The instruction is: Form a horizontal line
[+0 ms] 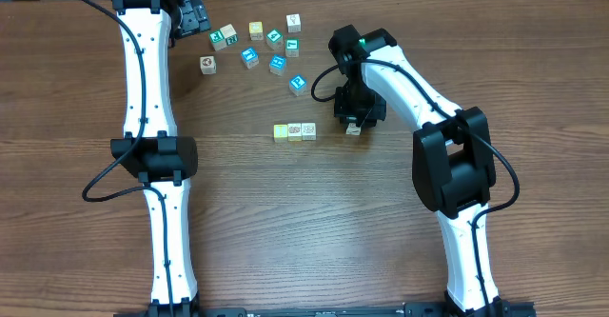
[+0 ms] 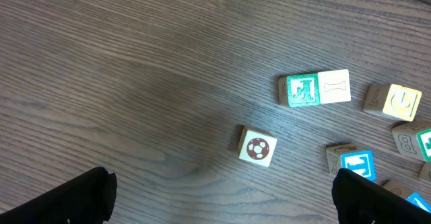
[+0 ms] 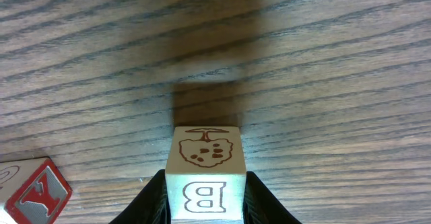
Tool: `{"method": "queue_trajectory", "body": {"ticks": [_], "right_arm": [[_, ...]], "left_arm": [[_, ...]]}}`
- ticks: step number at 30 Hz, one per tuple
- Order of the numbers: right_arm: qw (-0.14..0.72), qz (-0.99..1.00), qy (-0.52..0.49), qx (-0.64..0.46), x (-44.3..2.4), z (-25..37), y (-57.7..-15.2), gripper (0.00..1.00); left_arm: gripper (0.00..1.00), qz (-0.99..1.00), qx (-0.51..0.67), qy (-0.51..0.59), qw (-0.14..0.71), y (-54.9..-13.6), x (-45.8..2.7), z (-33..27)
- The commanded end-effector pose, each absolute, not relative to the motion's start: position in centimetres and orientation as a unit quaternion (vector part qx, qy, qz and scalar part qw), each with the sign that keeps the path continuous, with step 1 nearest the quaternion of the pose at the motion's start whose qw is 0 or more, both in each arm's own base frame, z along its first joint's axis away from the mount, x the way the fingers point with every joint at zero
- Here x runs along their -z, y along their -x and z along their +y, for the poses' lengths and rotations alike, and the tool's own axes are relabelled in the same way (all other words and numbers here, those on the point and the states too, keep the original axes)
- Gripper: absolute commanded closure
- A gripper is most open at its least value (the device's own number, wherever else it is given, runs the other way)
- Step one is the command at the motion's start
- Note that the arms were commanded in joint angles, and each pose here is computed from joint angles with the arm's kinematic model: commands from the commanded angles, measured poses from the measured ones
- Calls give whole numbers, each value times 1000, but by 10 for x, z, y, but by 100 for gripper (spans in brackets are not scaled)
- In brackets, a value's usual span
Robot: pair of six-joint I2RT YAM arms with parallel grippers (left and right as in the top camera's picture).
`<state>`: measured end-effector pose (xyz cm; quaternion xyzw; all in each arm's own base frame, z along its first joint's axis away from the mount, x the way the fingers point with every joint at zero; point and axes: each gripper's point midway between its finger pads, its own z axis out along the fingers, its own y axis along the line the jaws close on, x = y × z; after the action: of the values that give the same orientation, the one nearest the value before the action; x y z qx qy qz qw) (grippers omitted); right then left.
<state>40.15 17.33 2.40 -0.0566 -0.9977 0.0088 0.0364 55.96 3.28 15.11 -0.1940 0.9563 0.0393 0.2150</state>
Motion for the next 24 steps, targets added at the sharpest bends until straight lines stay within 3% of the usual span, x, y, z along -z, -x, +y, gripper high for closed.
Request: {"method": "queue_trajectory", "body": {"ticks": [1, 6, 24], "right_arm": [[32, -998, 55, -2, -28, 177, -401, 76], [38, -997, 54, 27, -33, 189, -401, 80], [42, -997, 41, 52, -34, 205, -397, 73]], "left_arm": [[0, 951, -41, 191, 239, -559, -173, 35], [0, 951, -41, 191, 239, -559, -173, 35], [0, 951, -41, 191, 239, -559, -173, 35]]}}
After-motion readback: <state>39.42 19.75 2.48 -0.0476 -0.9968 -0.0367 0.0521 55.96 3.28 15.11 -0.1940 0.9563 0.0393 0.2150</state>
